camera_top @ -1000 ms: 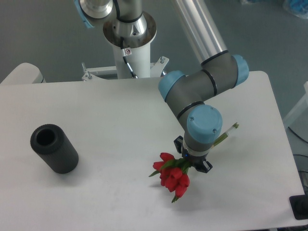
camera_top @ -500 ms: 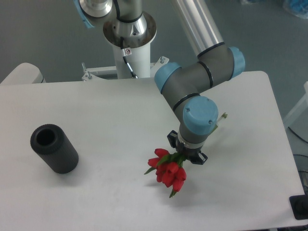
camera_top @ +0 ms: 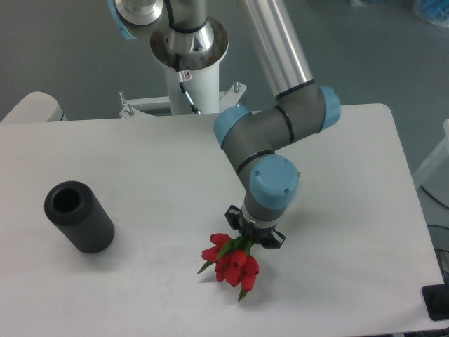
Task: Place the flowers on the table
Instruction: 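Lower the held tulip bouquet onto the table surface, then open the gripper to release the tulips and lift away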
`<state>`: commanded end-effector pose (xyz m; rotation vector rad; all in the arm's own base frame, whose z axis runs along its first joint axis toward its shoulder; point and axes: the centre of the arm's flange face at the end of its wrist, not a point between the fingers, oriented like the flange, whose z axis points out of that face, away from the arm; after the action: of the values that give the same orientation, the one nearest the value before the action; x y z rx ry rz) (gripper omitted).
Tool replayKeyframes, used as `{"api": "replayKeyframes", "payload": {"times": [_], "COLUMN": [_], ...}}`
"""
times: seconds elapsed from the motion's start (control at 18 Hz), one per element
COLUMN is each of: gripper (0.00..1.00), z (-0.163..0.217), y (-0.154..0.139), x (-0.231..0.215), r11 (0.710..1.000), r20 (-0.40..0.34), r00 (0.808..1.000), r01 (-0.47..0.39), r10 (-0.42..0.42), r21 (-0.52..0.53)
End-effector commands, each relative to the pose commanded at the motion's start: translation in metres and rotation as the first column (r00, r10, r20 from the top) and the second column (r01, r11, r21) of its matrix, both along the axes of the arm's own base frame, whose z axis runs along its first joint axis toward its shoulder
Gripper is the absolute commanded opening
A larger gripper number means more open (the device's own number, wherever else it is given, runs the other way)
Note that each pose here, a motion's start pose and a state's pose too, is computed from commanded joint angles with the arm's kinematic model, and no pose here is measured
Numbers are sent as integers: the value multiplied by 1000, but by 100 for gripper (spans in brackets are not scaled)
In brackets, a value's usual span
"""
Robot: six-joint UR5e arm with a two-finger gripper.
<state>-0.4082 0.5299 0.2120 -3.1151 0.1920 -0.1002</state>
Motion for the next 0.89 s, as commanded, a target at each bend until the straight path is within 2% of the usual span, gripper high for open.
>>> {"api": "replayKeyframes", "payload": {"times": [0.06, 0.17, 0.22, 0.28, 0.72, 0.89], "gripper": [24, 64, 97, 100, 100, 100], "z": [0, 2, 2, 3, 23, 35], "y": [0, 1, 2, 2, 4, 6], "x": [-2, -5, -5, -6, -23, -28], "r11": [1000, 1000, 1000, 1000, 999, 995], "r20": [-2, -7, -12, -16, -48, -64], "r00": [1000, 1000, 1000, 1000, 999, 994], "r01": [0, 0, 0, -1, 22, 94], "r10": [0, 0, 0, 1, -21, -92], "r21": [2, 6, 10, 10, 36, 44]}}
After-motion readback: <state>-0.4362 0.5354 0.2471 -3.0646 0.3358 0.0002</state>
